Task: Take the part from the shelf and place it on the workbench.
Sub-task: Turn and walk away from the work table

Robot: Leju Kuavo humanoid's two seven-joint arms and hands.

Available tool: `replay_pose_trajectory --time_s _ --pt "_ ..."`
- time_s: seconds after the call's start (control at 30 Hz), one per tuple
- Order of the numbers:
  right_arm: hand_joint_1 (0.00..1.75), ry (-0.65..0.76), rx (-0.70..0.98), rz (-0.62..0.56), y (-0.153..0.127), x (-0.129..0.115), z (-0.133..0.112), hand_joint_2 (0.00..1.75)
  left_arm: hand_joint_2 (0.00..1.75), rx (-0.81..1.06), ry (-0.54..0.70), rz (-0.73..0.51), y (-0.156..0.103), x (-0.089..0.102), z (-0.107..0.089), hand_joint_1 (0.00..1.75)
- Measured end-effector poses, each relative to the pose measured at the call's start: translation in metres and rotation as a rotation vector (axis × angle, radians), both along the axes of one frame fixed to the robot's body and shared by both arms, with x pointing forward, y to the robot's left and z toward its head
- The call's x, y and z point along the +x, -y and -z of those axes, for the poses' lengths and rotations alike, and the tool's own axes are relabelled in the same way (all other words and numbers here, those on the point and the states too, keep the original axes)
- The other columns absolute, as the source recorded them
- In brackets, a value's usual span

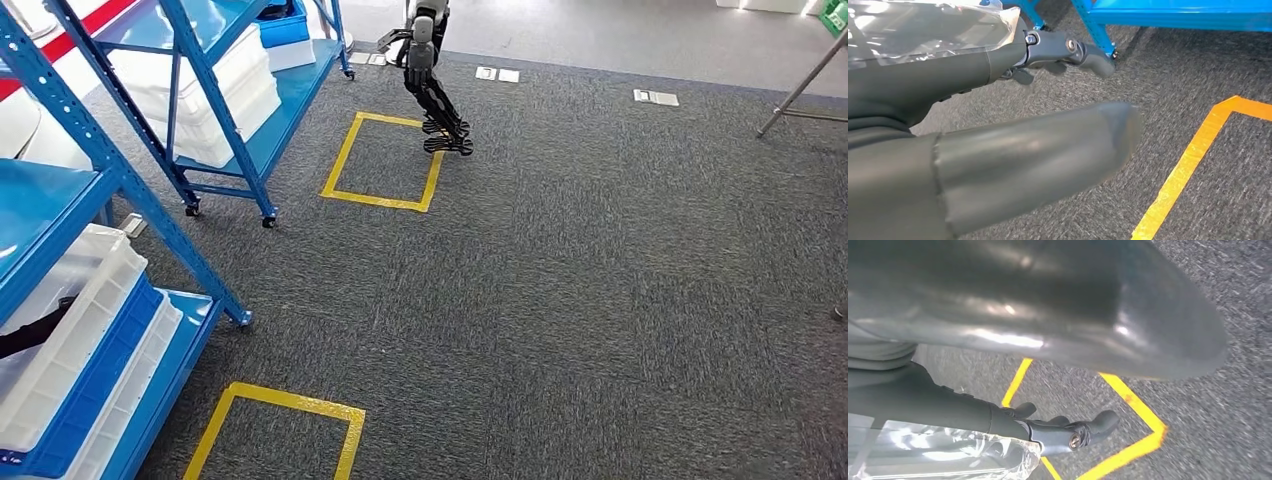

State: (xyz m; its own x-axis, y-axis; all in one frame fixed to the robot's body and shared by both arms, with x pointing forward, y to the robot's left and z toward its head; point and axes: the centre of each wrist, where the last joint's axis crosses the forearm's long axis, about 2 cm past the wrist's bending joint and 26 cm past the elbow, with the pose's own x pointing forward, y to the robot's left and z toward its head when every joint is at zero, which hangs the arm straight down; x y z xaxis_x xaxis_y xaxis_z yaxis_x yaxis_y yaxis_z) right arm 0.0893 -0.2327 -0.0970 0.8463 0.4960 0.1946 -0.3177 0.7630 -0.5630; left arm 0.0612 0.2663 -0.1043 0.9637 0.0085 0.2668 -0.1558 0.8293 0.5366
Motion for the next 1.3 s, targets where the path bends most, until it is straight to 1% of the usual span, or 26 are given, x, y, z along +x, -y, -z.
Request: replay_pose_trajectory --time_s 0.17,0.37,0.63,0.83,1.17,1.3 --pt "0.0 0.007 0.001 -0.004 -0.001 0.001 0.0 0.0 0.0 0.0 0.001 0.0 0.0 0.0 0.0 0.0" --pt "0.0 -0.003 -0.003 0.001 0.002 -0.004 0.001 0.0 0.0 -0.001 0.0 0.0 0.001 -0.001 0.0 0.0" --pt "0.0 0.001 -0.003 0.01 0.003 -0.002 0.001 0.0 0.0 0.003 0.001 0.003 -0.001 -0.002 0.0 0.0" --pt "0.0 -0.003 -0.003 0.03 0.006 -0.009 0.002 0.0 0.0 0.005 0.01 0.023 0.0 -0.001 0.0 0.0" --pt "0.0 0.009 -0.003 0.042 0.007 -0.005 0.002 0.0 0.0 0.007 0.017 0.027 -0.001 -0.001 0.0 0.0" --pt "0.0 0.003 -0.006 0.047 0.008 -0.008 0.002 0.0 0.0 0.005 0.02 0.027 0.0 0.001 0.0 0.0"
